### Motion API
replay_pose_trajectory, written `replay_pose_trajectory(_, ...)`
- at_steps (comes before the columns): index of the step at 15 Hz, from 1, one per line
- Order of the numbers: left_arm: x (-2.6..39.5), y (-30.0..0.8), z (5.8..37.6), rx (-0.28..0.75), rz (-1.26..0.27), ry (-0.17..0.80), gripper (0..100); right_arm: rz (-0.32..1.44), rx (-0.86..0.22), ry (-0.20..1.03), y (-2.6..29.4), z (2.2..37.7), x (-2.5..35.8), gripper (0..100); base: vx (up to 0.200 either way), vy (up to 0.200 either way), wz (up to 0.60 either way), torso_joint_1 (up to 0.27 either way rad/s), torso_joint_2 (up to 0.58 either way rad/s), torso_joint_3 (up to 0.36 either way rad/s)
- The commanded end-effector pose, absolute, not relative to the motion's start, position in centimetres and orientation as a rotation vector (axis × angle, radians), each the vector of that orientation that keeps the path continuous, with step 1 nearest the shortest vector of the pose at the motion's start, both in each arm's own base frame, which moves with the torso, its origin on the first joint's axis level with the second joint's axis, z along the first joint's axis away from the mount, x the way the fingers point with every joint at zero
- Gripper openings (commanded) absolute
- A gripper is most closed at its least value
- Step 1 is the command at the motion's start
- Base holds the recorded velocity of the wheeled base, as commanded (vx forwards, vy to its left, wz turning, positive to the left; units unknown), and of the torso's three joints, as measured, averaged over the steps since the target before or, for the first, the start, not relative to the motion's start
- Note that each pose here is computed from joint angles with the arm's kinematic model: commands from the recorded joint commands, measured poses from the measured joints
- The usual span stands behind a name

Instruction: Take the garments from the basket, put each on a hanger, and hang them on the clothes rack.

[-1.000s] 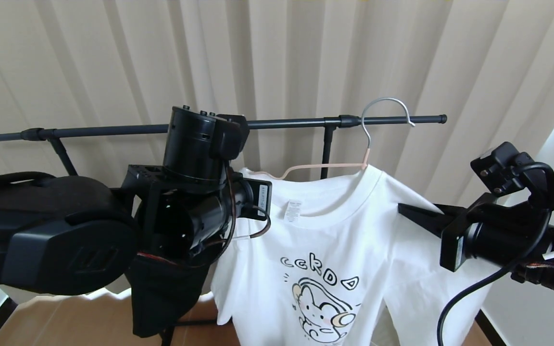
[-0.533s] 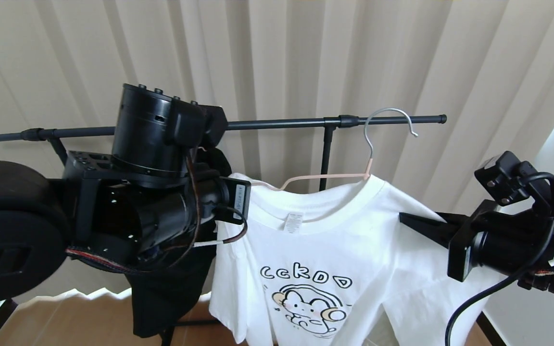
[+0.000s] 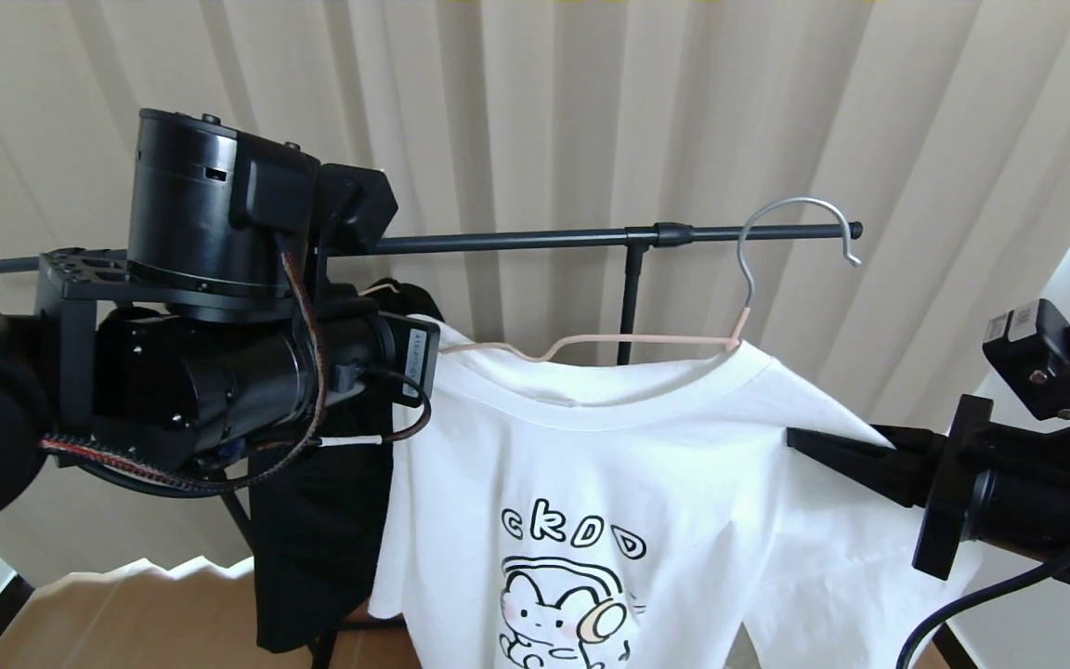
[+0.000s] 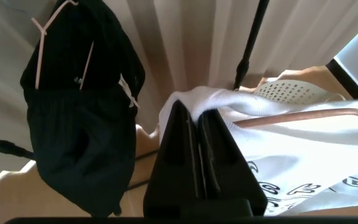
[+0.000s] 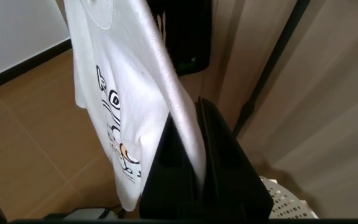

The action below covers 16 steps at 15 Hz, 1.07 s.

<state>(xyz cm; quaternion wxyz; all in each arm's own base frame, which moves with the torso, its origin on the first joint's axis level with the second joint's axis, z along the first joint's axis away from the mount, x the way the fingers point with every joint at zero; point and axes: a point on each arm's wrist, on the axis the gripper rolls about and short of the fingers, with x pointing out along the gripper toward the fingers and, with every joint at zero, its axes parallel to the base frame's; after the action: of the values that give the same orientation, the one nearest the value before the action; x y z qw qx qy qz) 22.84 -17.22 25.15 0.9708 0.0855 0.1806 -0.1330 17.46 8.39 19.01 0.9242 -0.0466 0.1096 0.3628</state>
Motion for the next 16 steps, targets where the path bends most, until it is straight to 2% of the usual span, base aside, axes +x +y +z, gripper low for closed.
replay_pose_trajectory(1,22.8,-18.1,25.4,0.175,-0.294,0.354,0,0.746,-0.095,0.224,8.4,19.0,17.5,0,0.000,0.000,0.00,0.000,0.00,0.000)
replay_pose_trajectory(10,20.6,-20.5,25.8,0.194,-0.401,0.338,0,0.611,-0.076,0.287,9.9,18.3,19.9,0,0.000,0.000,0.00,0.000,0.00,0.000)
replay_pose_trajectory(11,20.8,-20.4,25.7,0.196,-0.378,0.338,0,0.541,-0.095,0.280,9.7,18.4,19.9,0,0.000,0.000,0.00,0.000,0.00,0.000)
replay_pose_trajectory(14,22.8,-19.6,24.9,0.212,-0.247,0.352,0,0.546,-0.152,0.213,8.9,19.7,18.2,0,0.000,0.000,0.00,0.000,0.00,0.000)
replay_pose_trajectory(16,22.8,-19.6,24.8,0.214,-0.243,0.353,0,0.565,-0.152,0.198,8.9,20.2,17.5,0,0.000,0.000,0.00,0.000,0.00,0.000)
